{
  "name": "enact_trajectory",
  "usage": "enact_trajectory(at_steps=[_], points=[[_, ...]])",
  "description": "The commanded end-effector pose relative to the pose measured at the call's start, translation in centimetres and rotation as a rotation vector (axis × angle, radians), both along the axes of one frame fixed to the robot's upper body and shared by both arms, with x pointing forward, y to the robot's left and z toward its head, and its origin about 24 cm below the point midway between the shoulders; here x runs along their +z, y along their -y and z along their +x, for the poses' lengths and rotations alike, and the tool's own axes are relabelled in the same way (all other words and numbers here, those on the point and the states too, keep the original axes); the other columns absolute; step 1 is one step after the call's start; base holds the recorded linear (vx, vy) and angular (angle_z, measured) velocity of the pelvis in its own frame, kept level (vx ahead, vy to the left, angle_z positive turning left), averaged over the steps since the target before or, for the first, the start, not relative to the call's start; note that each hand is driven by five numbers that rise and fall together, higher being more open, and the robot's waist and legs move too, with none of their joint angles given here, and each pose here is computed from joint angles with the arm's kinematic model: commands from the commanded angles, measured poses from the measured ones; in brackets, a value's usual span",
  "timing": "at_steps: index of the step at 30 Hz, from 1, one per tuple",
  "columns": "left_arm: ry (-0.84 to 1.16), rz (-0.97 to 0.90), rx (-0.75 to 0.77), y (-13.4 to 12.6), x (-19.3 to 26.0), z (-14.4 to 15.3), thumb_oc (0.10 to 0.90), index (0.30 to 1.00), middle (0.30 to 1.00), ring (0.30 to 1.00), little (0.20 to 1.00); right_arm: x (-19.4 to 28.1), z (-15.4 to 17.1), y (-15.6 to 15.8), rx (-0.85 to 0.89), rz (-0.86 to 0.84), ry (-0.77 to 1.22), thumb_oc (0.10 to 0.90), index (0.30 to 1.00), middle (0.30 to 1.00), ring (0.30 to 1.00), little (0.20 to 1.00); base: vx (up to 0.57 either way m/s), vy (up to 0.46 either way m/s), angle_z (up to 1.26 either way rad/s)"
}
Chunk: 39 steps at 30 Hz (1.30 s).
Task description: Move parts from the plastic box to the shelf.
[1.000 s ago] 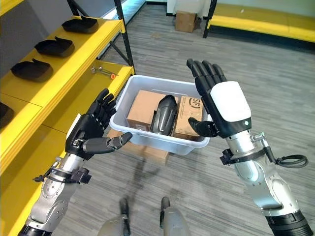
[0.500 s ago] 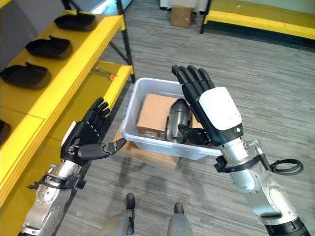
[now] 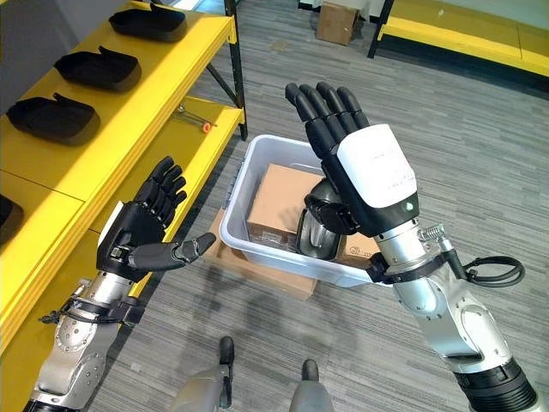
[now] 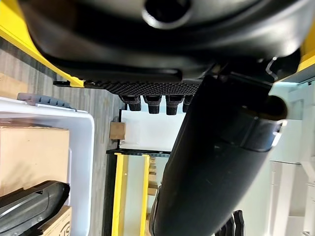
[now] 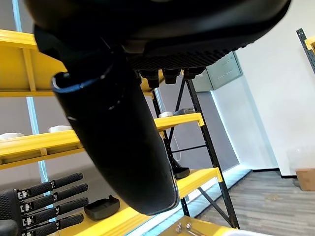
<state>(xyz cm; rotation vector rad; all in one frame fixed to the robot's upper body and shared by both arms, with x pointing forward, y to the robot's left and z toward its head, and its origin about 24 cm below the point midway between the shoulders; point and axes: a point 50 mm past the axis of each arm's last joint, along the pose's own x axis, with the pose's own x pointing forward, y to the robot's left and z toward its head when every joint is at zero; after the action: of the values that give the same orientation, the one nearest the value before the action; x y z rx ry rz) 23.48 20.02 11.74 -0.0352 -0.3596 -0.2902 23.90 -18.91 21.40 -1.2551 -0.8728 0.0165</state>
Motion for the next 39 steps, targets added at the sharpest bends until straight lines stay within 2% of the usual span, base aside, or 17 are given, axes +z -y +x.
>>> enact_trajectory(at_steps=[1, 5, 12, 20, 33, 39], points=[[0.228, 0.047, -0.070, -0.1, 4.3, -1.2, 0.900, 1.000, 1.000, 1.000, 1.000, 2.6, -0.3, -0.5, 0.026, -0.011, 0.177, 0.900, 1.000, 1.000, 1.000, 1.000, 0.16, 0.238, 0.06], [0.199, 0.045, -0.108, 0.4, 3.8, -1.7, 0.900, 1.000, 1.000, 1.000, 1.000, 1.8, -0.1, -0.9, 0.036, -0.006, 0.162, 0.900, 1.000, 1.000, 1.000, 1.000, 0.11, 0.068, -0.32], [0.218, 0.038, -0.118, 1.2, 4.2, -1.0, 0.900, 1.000, 1.000, 1.000, 1.000, 2.8, 0.4, -1.3, 0.038, -0.038, 0.175, 0.900, 1.000, 1.000, 1.000, 1.000, 0.13, -0.288, -0.14], [0.209, -0.016, -0.127, 1.8, 3.6, -1.4, 0.900, 1.000, 1.000, 1.000, 1.000, 3.4, 0.1, 0.9, -0.047, 0.026, 0.211, 0.900, 1.000, 1.000, 1.000, 1.000, 0.09, -0.180, 0.49], [0.168, -0.056, -0.082, 1.6, 3.0, -1.6, 0.900, 1.000, 1.000, 1.000, 1.000, 4.5, 0.1, 3.5, -0.166, 0.163, 0.303, 0.900, 1.000, 1.000, 1.000, 1.000, 0.09, -0.059, -0.11], [0.158, -0.069, -0.077, 1.5, 3.0, -1.6, 0.900, 1.000, 1.000, 1.000, 1.000, 4.2, 0.0, 4.3, -0.221, 0.141, 0.298, 0.900, 1.000, 1.000, 1.000, 1.000, 0.06, -0.029, -0.07]])
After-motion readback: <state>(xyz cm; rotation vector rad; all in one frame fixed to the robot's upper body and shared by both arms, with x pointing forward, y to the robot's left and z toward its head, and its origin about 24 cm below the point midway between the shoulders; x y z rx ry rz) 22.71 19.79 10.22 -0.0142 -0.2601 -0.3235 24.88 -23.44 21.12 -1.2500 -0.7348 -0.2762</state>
